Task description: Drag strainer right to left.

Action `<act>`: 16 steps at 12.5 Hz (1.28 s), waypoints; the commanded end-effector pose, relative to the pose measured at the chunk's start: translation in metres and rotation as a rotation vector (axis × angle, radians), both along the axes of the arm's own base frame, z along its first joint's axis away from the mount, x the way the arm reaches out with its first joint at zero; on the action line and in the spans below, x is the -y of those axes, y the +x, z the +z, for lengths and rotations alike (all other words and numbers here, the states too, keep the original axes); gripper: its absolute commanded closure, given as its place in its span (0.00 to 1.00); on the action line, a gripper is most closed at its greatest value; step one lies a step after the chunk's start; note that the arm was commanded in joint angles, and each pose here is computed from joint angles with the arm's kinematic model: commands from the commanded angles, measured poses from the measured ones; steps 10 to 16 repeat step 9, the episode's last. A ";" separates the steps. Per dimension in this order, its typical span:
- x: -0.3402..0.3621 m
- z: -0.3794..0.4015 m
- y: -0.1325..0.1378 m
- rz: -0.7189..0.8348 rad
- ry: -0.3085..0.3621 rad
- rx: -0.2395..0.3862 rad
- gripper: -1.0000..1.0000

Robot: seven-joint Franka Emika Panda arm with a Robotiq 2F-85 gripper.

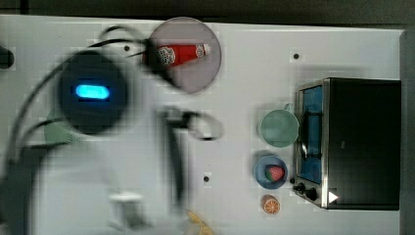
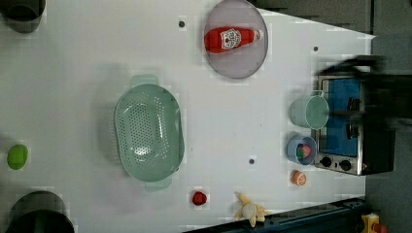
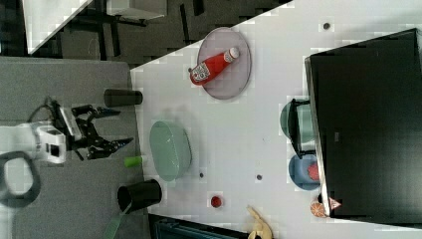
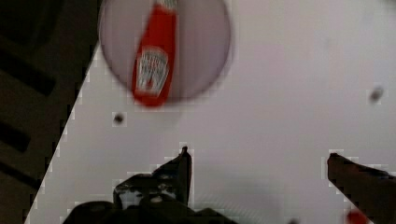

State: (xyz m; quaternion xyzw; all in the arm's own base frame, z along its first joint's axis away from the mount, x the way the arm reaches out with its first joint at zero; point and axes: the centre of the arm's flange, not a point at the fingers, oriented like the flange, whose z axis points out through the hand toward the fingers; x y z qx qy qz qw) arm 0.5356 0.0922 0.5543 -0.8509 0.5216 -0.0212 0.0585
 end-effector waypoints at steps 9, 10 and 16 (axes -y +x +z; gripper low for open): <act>0.163 0.012 -0.025 0.354 -0.133 -0.039 0.00; 0.163 0.012 -0.025 0.354 -0.133 -0.039 0.00; 0.163 0.012 -0.025 0.354 -0.133 -0.039 0.00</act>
